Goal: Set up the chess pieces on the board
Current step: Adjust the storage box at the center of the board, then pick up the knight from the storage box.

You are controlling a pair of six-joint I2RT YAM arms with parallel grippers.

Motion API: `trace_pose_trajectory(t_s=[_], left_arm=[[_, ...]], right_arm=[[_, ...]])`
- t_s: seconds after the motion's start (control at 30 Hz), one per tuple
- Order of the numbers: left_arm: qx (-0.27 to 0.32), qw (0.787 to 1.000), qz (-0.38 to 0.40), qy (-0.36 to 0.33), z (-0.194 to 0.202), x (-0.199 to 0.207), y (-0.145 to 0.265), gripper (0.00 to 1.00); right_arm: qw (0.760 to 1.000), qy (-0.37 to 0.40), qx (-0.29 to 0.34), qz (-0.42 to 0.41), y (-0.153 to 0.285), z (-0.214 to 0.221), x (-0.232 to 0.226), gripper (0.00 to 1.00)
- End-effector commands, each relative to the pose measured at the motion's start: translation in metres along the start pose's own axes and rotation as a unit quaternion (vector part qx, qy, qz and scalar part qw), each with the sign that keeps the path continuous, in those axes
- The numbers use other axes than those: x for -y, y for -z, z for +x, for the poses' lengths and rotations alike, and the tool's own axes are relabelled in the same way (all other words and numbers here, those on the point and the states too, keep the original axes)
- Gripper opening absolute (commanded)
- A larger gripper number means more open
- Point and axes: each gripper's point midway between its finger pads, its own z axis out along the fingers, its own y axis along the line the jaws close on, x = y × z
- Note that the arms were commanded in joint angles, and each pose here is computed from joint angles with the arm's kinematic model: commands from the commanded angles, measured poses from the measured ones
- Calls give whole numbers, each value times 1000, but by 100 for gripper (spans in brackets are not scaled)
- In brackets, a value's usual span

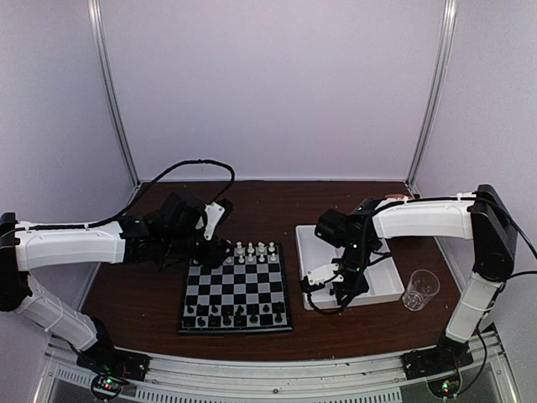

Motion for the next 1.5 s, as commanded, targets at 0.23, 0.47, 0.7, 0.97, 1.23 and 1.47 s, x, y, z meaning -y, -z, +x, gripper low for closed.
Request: trace_pose_trajectory(t_s=[0.23, 0.47, 0.7, 0.97, 1.23, 1.47], left_arm=[[22, 1000, 7, 3, -11, 1, -1, 54], [20, 1000, 9, 8, -7, 1, 1, 54], [24, 1000, 6, 9, -7, -1, 3, 54], [22, 1000, 9, 11, -3, 0, 1, 54], [25, 1000, 5, 11, -3, -2, 2, 55], [39, 998, 44, 31, -15, 13, -4, 54]], right_arm=[[999, 21, 21, 21, 52, -8, 29, 32], [999, 43, -8, 19, 27, -7, 46, 39], [998, 54, -39, 19, 7, 0, 57, 44], [996, 56, -65, 33, -11, 5, 70, 44], [990, 83, -97, 55, -25, 12, 72, 37], [988, 88, -107, 64, -32, 17, 72, 18]])
